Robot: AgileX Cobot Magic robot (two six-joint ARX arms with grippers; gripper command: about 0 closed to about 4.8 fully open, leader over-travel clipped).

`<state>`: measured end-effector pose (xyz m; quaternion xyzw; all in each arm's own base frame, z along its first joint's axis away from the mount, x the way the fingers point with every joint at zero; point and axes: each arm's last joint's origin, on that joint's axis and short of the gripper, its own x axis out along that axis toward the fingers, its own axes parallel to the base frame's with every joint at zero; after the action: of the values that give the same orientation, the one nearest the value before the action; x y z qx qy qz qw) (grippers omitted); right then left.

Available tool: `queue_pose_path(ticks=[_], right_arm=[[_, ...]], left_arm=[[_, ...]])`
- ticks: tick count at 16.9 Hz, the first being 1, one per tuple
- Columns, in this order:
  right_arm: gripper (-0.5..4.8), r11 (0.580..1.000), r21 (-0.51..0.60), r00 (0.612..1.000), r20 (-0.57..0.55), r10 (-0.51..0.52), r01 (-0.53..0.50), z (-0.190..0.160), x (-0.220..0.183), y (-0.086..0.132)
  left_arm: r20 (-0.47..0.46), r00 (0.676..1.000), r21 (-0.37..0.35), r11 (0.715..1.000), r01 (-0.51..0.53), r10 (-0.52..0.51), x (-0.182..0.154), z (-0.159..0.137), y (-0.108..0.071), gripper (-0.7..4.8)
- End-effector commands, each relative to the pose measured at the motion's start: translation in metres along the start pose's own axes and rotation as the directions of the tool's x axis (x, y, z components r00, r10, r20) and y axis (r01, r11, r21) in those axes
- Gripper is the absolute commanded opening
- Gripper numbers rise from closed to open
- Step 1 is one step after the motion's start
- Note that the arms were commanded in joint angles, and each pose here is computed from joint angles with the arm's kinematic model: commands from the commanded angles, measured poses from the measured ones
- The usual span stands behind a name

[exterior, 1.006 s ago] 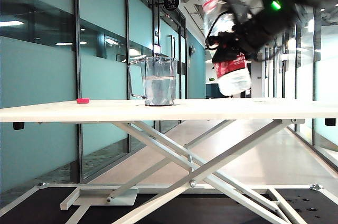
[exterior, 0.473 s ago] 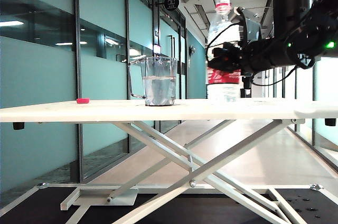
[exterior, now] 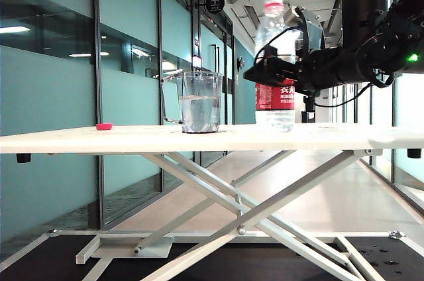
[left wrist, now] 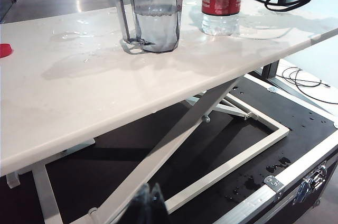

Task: Pick up the mineral water bottle on the table and pour water into the mug until it's half full.

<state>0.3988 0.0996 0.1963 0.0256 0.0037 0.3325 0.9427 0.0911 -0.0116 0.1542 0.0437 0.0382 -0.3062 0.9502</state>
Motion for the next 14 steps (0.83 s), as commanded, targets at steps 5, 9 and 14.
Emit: queue_pose_path(ticks=[5, 9, 14], right_arm=[[4.79, 0.999, -0.016, 0.998, -0.048, 0.051, -0.051, 0.017, -0.01, -0.001], [4.79, 0.996, 0.027, 0.99, -0.113, 0.087, -0.085, 0.025, -0.029, -0.009], [4.79, 0.987, 0.011, 0.981, -0.113, 0.158, -0.157, 0.041, -0.067, -0.003]], left_arm=[[-0.003, 1.0, 0.004, 1.0, 0.004, -0.004, 0.0, 0.0, 0.0, -0.05], [-0.004, 1.0, 0.003, 1.0, 0.003, -0.003, 0.0, 0.0, 0.0, -0.05], [-0.004, 1.0, 0.005, 1.0, 0.002, -0.002, 0.0, 0.0, 0.0, -0.05]])
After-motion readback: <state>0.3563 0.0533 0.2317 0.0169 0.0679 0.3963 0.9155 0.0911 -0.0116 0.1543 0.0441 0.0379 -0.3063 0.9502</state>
